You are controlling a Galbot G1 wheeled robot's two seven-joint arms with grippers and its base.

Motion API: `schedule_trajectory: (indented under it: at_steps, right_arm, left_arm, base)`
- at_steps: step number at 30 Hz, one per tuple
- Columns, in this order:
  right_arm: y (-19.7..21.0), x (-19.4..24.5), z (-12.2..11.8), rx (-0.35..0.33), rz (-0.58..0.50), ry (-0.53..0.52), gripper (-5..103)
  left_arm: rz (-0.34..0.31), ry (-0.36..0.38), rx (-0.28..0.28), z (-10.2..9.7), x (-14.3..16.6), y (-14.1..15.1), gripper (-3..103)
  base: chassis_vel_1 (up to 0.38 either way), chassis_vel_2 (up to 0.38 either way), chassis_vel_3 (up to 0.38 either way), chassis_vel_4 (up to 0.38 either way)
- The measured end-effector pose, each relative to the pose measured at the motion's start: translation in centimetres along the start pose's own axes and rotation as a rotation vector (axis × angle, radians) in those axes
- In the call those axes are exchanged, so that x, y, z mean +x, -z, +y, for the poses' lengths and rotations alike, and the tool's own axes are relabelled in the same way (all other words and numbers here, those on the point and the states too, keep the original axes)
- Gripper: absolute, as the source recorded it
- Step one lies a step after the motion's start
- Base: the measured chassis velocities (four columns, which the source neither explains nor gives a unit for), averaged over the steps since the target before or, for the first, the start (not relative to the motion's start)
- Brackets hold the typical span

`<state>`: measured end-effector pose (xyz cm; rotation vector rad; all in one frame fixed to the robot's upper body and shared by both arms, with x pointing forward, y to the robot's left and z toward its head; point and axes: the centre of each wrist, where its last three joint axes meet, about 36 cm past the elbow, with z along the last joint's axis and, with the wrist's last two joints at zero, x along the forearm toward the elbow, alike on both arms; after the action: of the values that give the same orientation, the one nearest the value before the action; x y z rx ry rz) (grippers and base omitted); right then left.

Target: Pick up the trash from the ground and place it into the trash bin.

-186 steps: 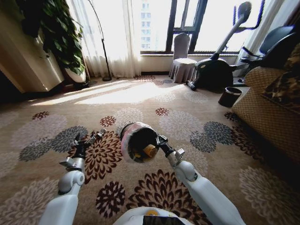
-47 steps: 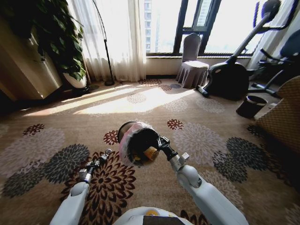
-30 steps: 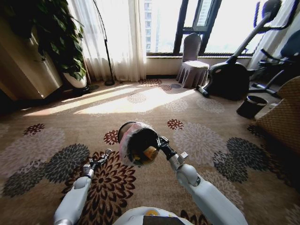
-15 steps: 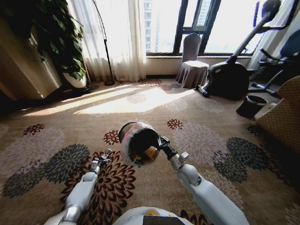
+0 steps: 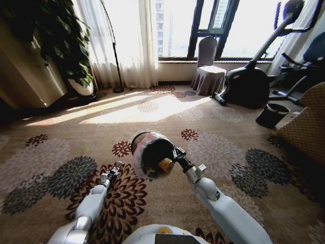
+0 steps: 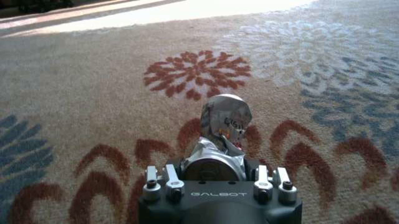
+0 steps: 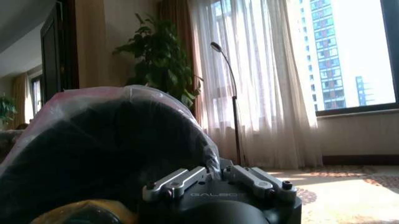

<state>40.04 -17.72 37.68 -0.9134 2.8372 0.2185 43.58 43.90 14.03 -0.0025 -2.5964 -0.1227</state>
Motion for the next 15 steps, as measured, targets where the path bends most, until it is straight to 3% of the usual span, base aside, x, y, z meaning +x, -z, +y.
schedule_trajectory:
  at_steps: [3,8,12,14,15]
  right_arm:
    - [-0.1,0.0,0.0,-0.001,0.001,-0.001,0]
    - [-0.1,0.0,0.0,-0.001,0.0,-0.001,0]
    - [-0.1,0.0,0.1,-0.001,0.0,-0.001,0]
    - [-0.2,-0.1,0.2,-0.005,-0.004,-0.002,0]
    - [-0.2,-0.1,0.2,-0.005,-0.004,-0.002,0]
  left_arm:
    - [-0.012,-0.003,0.012,-0.2,0.5,-0.2,55]
    - [-0.026,-0.004,0.024,-0.2,1.0,-0.4,55]
    - [-0.053,0.0,0.075,-0.2,1.8,-0.3,55]
    - [-0.085,0.009,0.146,-0.3,2.7,-0.2,55]
    - [-0.085,0.009,0.146,-0.3,2.7,-0.2,55]
  base:
    - [0.0,0.0,0.0,0.0]
    - [0.0,0.0,0.0,0.0]
    - [0.0,0.0,0.0,0.0]
    - [0.0,0.0,0.0,0.0]
    - [0.0,0.0,0.0,0.0]
